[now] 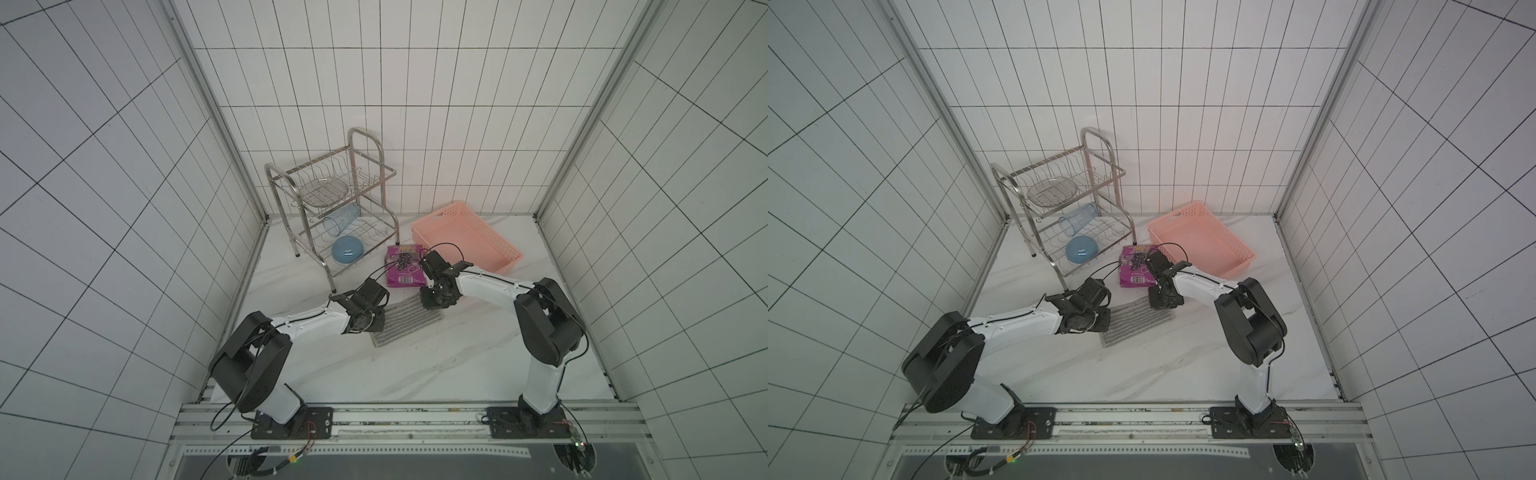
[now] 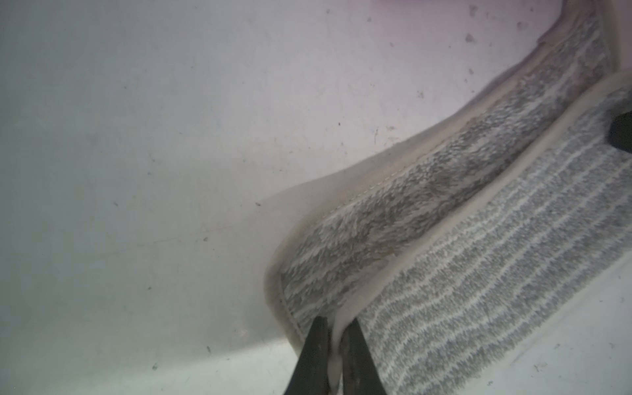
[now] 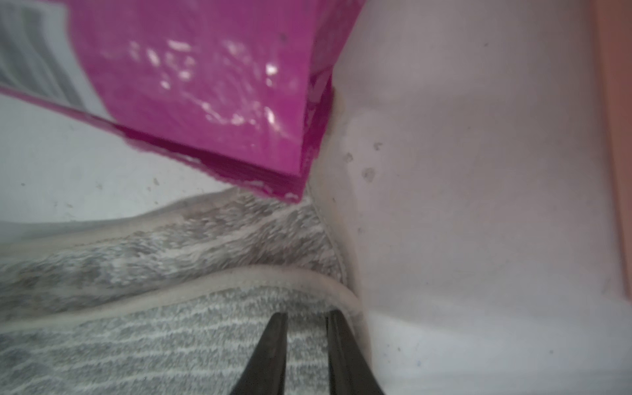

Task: Fold the square dishcloth
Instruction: Adjust the cleaning item at the center of the board.

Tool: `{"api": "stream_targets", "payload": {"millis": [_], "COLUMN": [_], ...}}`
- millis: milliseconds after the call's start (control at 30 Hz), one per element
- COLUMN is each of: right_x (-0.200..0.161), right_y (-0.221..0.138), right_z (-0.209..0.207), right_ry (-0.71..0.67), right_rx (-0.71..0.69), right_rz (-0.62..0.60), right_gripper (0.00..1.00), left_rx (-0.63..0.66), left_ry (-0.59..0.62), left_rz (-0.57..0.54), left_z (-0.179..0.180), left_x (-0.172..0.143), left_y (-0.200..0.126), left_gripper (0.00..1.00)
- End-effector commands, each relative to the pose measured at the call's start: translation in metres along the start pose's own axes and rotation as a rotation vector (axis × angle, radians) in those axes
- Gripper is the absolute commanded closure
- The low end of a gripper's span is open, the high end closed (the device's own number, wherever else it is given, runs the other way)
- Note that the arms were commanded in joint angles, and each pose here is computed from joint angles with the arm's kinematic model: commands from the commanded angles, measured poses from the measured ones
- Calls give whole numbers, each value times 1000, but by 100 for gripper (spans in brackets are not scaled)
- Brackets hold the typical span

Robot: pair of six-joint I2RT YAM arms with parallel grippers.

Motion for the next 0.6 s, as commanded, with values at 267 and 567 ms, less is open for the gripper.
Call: {"api": "stream_targets", "payload": {"millis": [267,567], "right_x": [2,0], "right_y": [-2,-38], "right_z": [-5,7], "right_ry": [30,5], "right_rx": [-12,27], "right_rz": [-13,-93], "right_gripper": [73,67], "left_rx": [164,-31], "left_ry": [-66,-142], "left_rz": [-104,-130], "left_z": [19,19], "left_x": [4,7], "left_y": [-9,-21], "left_gripper": [62,48]}}
Point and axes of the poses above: each gripper's point midway between its finger pads, its own y axis out along the fingers, its own z axis along the line the jaws close on, x = y × z, the point moved 10 cm from there along -y, back along the fingers, and after that the axes turned 3 degrees about y, right-handed, at the moved point
